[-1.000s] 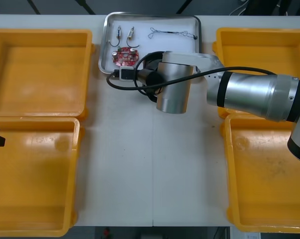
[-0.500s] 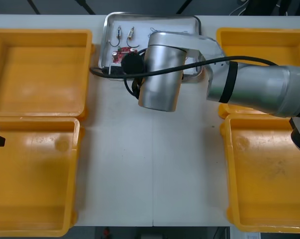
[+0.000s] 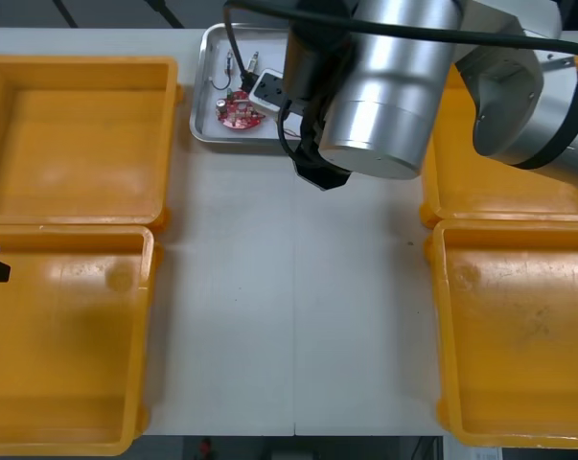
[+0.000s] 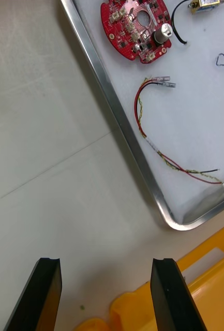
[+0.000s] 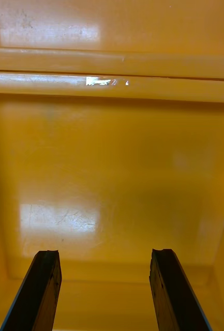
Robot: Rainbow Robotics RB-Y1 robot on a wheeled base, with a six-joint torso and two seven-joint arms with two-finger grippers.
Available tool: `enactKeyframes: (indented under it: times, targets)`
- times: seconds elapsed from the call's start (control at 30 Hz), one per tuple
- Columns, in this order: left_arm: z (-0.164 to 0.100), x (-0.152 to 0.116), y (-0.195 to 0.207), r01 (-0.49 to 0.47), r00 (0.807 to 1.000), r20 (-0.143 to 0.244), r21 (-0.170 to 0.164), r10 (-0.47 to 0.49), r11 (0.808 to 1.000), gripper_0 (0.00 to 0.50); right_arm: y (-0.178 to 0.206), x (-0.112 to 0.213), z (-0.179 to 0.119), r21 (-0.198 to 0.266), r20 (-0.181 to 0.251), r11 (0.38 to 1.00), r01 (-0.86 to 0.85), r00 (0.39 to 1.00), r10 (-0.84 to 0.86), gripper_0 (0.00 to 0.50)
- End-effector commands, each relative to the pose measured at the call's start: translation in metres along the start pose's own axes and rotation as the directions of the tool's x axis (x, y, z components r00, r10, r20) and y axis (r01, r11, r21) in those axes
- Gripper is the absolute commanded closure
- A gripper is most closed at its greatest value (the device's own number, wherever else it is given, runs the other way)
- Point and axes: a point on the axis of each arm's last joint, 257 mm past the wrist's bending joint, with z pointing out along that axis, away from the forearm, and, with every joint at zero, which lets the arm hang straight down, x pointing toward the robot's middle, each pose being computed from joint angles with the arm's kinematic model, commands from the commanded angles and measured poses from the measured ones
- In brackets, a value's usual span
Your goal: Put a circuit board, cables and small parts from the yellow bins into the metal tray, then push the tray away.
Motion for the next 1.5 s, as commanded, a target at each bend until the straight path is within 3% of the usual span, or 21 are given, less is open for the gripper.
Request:
enactKeyframes:
  times: [0.03,0.13,0.43,0.77,0.87,1.33,1.5]
  targets:
    - [-0.011,-0.005,0.007,-0.04,0.999,0.023,-0.03,0.04,0.999,0.0,-0.017,0.028,-0.021,-0.021,-0.003,0.983,-0.181,0.983,0.181,0.0]
    - [-0.011,-0.005,0.007,-0.04,0.999,0.023,-0.03,0.04,0.999,0.0,-0.018,0.048,-0.025,-0.034,-0.025,0.961,-0.274,0.962,0.273,0.0]
    - [-0.011,-0.005,0.007,-0.04,0.999,0.023,-0.03,0.04,0.999,0.0,-0.034,0.111,-0.031,-0.017,-0.112,0.866,-0.5,0.861,0.495,0.0]
    - [-0.011,-0.005,0.007,-0.04,0.999,0.023,-0.03,0.04,0.999,0.0,-0.048,0.172,-0.042,-0.039,-0.2,0.711,-0.703,0.702,0.683,0.0]
    - [-0.011,-0.005,0.007,-0.04,0.999,0.023,-0.03,0.04,0.999,0.0,-0.052,0.195,-0.045,-0.021,-0.228,0.666,-0.746,0.652,0.723,0.0]
    - [-0.011,-0.005,0.007,-0.04,0.999,0.023,-0.03,0.04,0.999,0.0,-0.072,0.294,-0.062,0.096,-0.246,0.45,-0.888,0.417,0.875,0.0]
    - [-0.011,-0.005,0.007,-0.04,0.999,0.023,-0.03,0.04,0.999,0.0,-0.075,0.318,-0.065,0.128,-0.242,0.408,-0.904,0.37,0.897,0.0]
